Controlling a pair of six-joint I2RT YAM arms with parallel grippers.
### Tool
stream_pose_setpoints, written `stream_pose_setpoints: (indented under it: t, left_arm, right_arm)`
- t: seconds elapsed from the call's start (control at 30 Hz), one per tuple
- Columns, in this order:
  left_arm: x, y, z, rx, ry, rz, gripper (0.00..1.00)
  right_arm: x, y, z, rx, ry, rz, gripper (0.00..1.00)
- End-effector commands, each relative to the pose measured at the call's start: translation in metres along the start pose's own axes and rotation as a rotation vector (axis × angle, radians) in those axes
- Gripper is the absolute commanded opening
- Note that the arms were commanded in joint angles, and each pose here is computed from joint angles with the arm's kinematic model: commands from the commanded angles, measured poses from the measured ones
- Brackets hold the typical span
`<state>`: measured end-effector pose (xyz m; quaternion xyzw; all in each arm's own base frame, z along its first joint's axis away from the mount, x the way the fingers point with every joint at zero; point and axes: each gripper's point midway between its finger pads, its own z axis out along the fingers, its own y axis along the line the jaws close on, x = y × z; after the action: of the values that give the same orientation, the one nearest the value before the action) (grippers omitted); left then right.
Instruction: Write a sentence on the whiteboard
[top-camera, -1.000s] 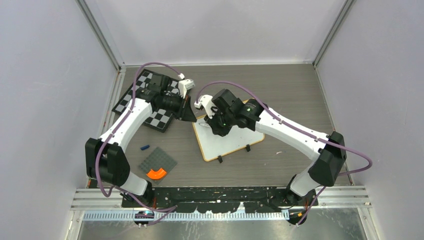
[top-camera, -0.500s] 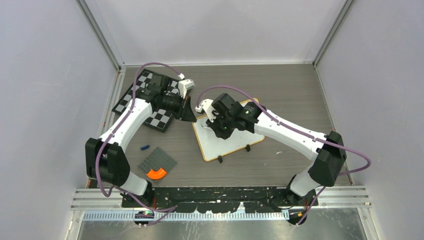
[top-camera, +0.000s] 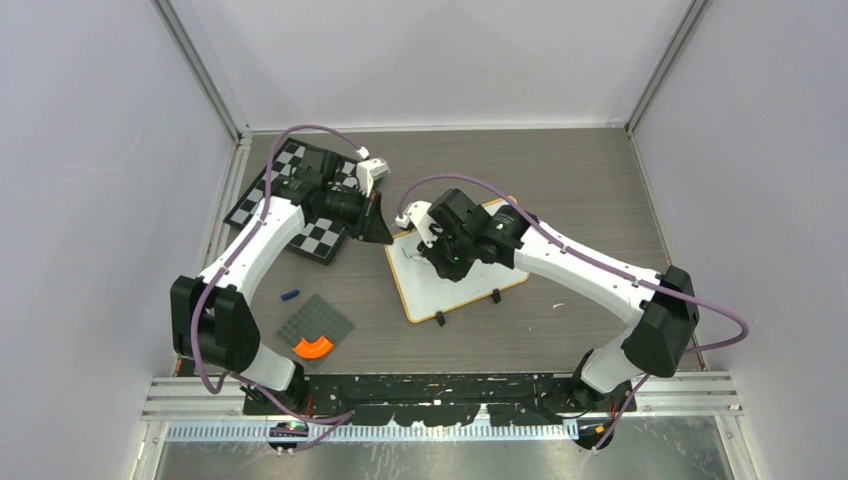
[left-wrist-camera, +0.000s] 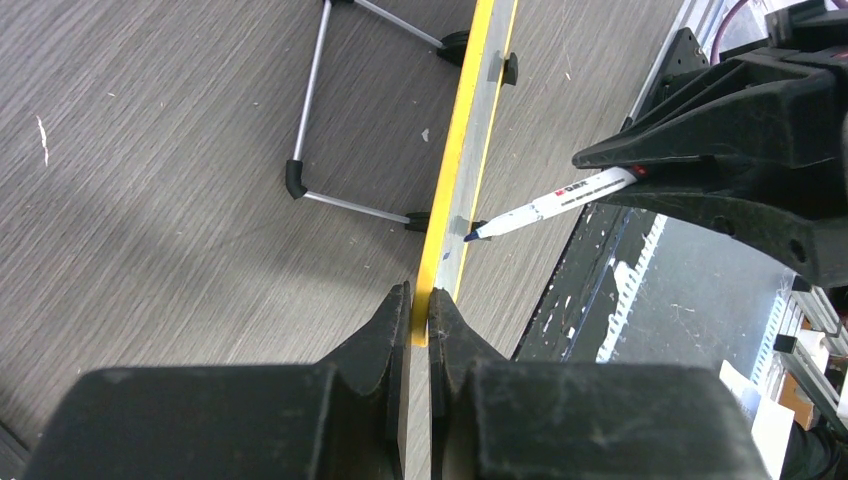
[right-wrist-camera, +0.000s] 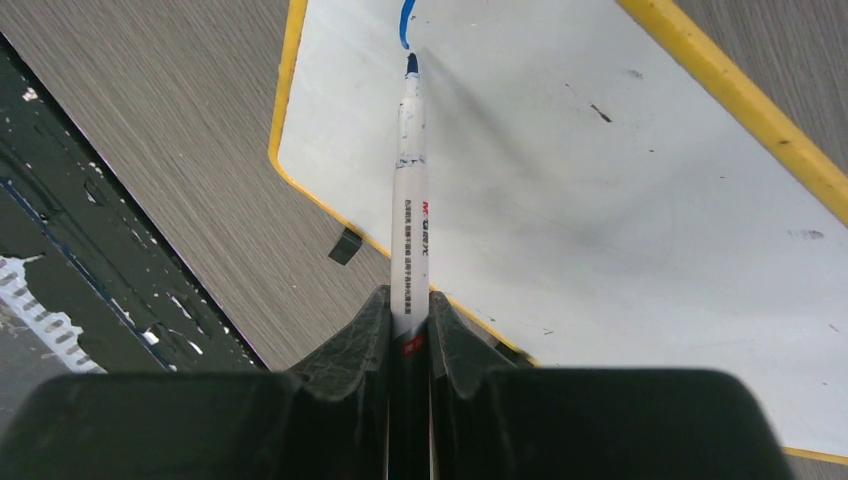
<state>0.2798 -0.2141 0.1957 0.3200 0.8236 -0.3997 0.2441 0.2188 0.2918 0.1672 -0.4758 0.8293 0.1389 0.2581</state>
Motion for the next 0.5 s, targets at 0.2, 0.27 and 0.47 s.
stream_pose_setpoints:
  t: [0.2,0.27,0.47]
  left_arm:
    - [-0.006,-0.001,-0.001,-0.002,-0.028,0.028,0.00]
    - [-0.007,0.000,-0.001,-0.004,-0.029,0.028,0.00]
    - [-0.006,-0.001,-0.002,-0.006,-0.030,0.034,0.00]
  right_arm:
    - [-0.042,-0.007,-0.034,0.036,-0.159,0.002,0.00]
    - [-0.042,-0.012,-0.030,0.060,-0.151,0.007,0.00]
    - [-0.042,-0.024,-0.021,0.126,-0.130,0.029,0.00]
